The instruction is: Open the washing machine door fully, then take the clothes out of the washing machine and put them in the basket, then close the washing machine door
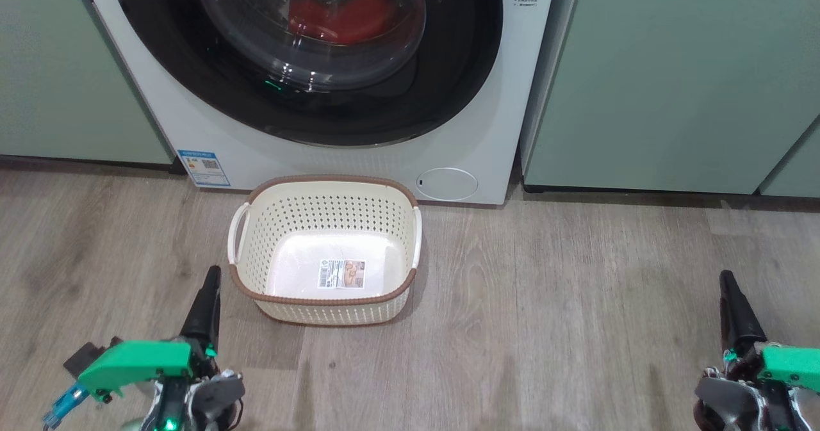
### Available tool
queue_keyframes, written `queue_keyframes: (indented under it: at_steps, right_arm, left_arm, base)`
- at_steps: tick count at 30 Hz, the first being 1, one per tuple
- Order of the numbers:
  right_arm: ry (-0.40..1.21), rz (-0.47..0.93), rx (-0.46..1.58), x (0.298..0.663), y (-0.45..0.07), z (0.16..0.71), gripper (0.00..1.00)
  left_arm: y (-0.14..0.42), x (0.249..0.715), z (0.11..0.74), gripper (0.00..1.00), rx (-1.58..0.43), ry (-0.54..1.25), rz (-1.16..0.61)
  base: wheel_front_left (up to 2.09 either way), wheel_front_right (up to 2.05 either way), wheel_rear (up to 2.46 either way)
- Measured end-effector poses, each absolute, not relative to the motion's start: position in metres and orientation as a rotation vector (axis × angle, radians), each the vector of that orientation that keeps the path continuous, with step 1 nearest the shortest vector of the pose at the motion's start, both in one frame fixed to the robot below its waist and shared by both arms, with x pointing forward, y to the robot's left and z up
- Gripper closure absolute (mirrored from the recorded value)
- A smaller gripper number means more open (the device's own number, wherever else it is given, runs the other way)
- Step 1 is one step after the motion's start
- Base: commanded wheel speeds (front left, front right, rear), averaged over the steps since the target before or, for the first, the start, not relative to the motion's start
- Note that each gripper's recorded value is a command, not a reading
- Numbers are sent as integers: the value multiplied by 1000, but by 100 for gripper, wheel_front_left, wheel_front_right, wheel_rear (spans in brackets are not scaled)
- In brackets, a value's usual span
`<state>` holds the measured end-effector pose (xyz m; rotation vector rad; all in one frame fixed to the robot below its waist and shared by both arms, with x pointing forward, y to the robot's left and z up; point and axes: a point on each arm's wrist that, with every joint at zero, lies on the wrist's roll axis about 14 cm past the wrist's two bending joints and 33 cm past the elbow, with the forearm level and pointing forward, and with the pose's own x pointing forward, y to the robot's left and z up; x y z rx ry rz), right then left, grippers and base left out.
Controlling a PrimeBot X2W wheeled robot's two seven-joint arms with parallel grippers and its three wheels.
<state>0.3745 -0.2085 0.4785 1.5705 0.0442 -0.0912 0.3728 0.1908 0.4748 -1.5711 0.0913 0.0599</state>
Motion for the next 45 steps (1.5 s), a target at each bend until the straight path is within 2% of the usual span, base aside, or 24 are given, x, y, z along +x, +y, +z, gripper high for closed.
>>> queue_keyframes:
  at_steps: [16,17,25,45]
  right_arm:
    - [44,-91,1570,374,-209,478,100]
    - [50,-97,1571,374,-208,476,0]
    - [183,-239,1580,343,-207,421,0]
    - [152,-210,1459,350,-204,433,0]
  left_arm:
    - [191,373,475,100,-1571,91,60]
    - [191,372,472,0,-1572,97,66]
    - [191,329,407,0,-1579,250,239]
    - [195,341,425,0,-1407,199,201]
  base:
    - [0,0,0]
    - [0,0,0]
    - [0,0,0]
    - [0,0,0]
